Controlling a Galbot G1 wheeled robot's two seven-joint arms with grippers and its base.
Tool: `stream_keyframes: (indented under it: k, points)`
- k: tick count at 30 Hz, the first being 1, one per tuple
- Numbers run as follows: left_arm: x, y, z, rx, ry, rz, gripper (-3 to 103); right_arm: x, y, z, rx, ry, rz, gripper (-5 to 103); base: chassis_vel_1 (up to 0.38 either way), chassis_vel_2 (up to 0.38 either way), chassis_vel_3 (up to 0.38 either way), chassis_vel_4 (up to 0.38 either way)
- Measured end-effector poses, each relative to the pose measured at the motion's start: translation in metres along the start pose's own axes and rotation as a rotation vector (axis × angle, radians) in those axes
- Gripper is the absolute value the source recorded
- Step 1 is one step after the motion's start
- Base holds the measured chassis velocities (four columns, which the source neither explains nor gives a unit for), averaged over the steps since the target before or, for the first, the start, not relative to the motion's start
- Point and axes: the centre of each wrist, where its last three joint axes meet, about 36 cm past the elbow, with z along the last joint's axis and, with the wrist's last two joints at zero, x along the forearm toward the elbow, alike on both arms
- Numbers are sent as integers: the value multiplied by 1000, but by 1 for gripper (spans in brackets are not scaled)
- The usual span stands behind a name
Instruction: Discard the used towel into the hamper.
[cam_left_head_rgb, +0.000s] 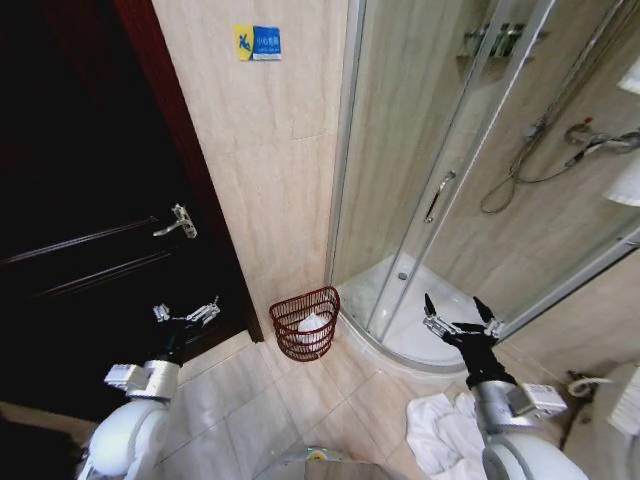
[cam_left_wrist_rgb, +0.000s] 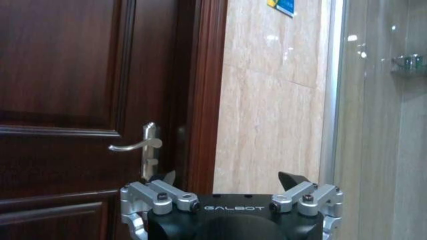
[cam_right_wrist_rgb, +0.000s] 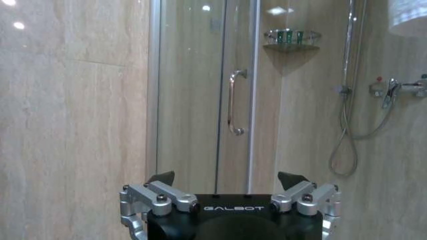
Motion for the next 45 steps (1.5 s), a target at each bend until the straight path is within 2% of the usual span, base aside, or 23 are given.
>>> stream_keyframes:
  k: [45]
  points:
    - [2, 3, -2, 2, -28, 12, 100, 1, 2, 2, -5, 1, 3, 100, 72, -71, -73, 72]
